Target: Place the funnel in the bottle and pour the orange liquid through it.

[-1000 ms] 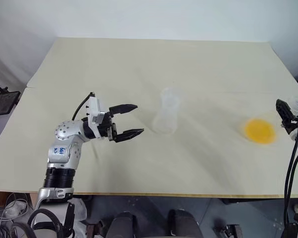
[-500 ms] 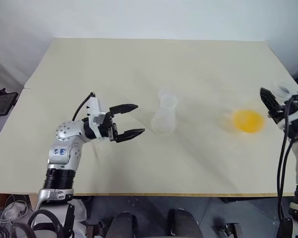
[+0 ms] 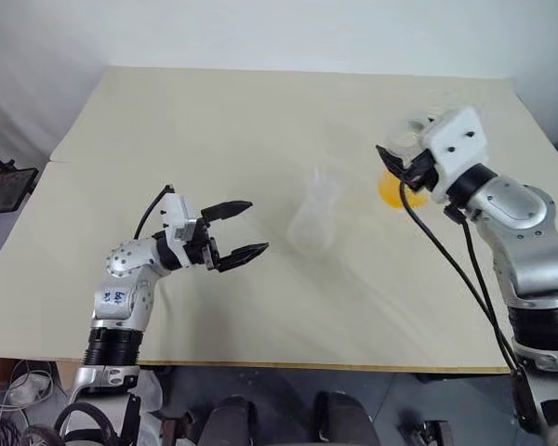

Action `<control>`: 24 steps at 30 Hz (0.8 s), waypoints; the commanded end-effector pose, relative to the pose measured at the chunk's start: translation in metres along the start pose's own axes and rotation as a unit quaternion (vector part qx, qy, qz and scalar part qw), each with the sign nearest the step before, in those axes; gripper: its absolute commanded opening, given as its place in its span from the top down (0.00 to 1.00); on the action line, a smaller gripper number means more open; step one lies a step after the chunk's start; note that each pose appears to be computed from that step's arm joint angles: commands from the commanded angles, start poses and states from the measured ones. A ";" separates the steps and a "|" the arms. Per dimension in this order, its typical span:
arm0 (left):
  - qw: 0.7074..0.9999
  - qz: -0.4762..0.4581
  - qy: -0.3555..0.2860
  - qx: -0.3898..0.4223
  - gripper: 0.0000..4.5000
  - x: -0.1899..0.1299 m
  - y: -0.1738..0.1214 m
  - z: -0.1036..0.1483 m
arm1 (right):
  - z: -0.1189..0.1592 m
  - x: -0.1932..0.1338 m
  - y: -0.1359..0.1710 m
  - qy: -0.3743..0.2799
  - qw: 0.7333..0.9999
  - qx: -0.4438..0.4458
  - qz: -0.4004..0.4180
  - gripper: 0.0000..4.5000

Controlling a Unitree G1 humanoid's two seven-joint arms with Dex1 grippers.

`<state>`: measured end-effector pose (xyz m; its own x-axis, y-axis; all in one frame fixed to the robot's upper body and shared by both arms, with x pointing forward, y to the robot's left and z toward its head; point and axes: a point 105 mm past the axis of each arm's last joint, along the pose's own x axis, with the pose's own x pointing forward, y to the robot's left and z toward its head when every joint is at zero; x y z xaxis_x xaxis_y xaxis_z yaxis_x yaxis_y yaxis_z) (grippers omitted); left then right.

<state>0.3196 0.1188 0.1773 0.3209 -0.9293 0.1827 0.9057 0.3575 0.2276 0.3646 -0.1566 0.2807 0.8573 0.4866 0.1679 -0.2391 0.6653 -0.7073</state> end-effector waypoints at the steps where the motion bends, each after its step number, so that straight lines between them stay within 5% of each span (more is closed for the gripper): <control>1: 1.000 0.003 -0.013 0.023 0.00 0.000 -0.001 0.009 | 0.011 0.006 -0.006 -0.016 0.997 -0.066 -0.023 0.45; 24: 0.999 0.017 -0.036 0.029 0.00 0.008 -0.002 0.020 | 0.037 0.018 0.027 -0.084 0.960 -0.266 0.013 0.45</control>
<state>0.3186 0.1176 0.1799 0.3603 -0.9081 0.2136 0.8843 0.4054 0.2319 0.3642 -0.1166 0.2715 0.7916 0.5886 0.1640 -0.0265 0.3013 -0.9532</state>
